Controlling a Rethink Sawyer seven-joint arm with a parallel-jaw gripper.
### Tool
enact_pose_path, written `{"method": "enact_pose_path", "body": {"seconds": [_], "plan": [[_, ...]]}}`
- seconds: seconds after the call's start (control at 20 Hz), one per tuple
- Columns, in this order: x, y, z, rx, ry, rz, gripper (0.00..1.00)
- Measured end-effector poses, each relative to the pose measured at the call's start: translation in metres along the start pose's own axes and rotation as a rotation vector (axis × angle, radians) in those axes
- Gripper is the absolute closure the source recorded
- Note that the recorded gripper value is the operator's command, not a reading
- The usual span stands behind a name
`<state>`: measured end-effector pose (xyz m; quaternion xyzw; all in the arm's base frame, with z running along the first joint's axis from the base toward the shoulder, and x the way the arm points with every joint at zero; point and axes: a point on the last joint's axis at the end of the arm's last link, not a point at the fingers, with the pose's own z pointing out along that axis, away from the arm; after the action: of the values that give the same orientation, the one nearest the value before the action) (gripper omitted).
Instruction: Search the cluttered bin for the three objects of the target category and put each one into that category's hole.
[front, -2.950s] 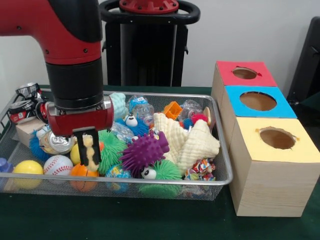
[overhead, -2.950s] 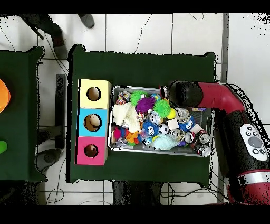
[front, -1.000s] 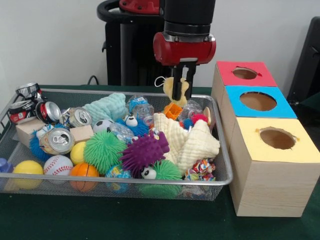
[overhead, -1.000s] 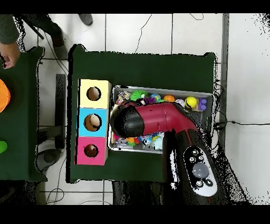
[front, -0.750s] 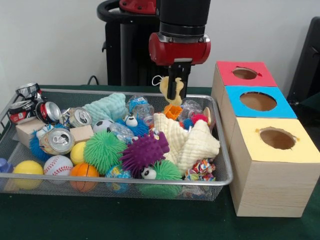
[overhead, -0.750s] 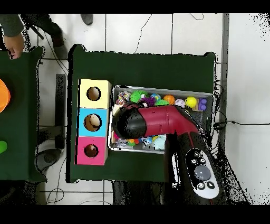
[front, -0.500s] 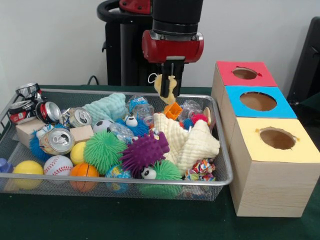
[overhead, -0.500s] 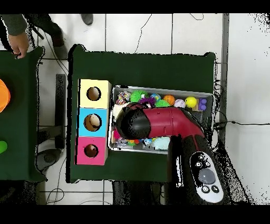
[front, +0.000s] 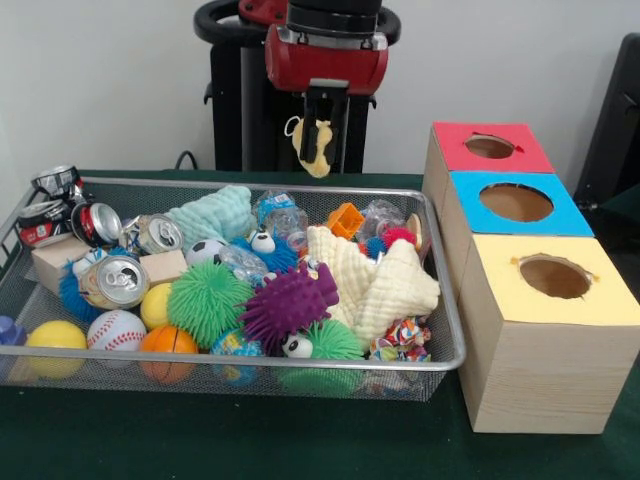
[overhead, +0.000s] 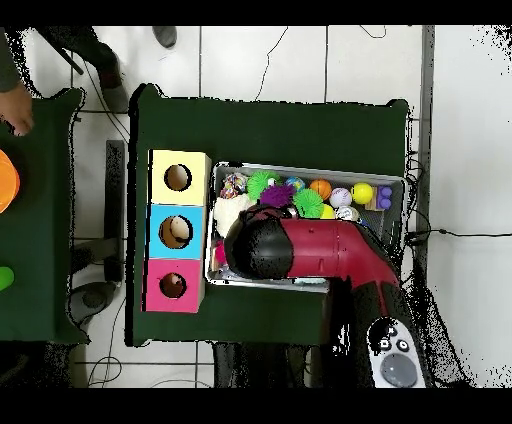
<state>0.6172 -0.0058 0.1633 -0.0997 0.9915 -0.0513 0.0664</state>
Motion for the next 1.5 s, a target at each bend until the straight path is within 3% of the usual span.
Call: {"method": "enact_pose_path", "body": {"seconds": [0.25, 0.4, 0.65, 0.9, 0.95, 1.2, 1.5], "plan": [[0.007, 0.006, -0.009, 0.009, 0.008, 0.02, 1.0], [0.012, 0.012, -0.013, -0.007, 0.02, 0.049, 1.0], [0.026, 0.021, -0.006, -0.034, 0.059, 0.107, 1.0], [0.032, 0.025, 0.003, -0.029, 0.069, 0.159, 1.0], [0.033, 0.029, 0.007, -0.025, 0.066, 0.187, 1.0], [0.037, 0.051, 0.013, -0.021, 0.048, 0.23, 1.0], [0.048, 0.099, 0.014, -0.024, 0.047, 0.2, 1.0]]}}
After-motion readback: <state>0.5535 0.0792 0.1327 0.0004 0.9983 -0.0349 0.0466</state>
